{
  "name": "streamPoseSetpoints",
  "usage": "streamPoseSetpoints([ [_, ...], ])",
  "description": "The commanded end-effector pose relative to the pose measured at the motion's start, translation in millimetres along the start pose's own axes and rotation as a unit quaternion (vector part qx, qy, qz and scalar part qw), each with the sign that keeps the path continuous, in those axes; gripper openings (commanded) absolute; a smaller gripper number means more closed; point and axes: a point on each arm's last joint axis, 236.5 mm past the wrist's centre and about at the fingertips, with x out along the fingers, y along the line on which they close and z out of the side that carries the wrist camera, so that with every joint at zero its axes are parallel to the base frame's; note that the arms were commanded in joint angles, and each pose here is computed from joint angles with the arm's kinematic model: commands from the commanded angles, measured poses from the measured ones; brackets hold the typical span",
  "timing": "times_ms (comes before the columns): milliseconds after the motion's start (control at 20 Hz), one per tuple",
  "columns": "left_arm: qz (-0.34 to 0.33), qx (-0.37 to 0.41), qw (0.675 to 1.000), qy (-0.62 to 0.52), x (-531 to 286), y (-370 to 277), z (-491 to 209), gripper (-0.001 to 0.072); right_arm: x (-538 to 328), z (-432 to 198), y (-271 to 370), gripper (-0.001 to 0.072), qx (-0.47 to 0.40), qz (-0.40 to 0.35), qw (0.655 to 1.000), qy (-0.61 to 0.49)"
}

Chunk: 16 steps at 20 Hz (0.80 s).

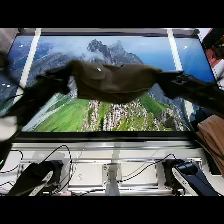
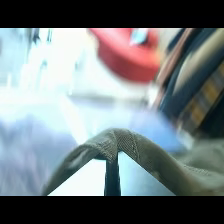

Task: Fold the clothes and pants, and hang the long-sleeved shirts on hangers.

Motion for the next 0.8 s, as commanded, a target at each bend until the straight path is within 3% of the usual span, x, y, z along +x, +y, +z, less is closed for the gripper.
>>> streamPoseSetpoints([
  [0,-0.049,0.0,0.994,-0.092,-66,-43,63,0.005,-49,25,52,0.0034,-0.028,0.032,0.999,-0.021],
  [200,-0.117,-0.07,0.99,-0.047,-92,-79,49,0.005,-61,19,64,0.0034,0.026,0.042,0.999,-0.006],
  [350,-0.119,-0.139,0.982,0.037,-71,-76,4,0.005,-41,-3,47,0.0034,0.05,0.03,0.997,0.044],
  [550,-0.052,-0.223,0.963,0.145,-25,-33,-83,0.005,11,-42,-21,0.0035,0.073,-0.039,0.988,0.128],
  [750,0.048,-0.268,0.924,0.268,14,27,-203,0.0051,68,-129,-109,0.0034,0.123,-0.114,0.953,0.251],
])
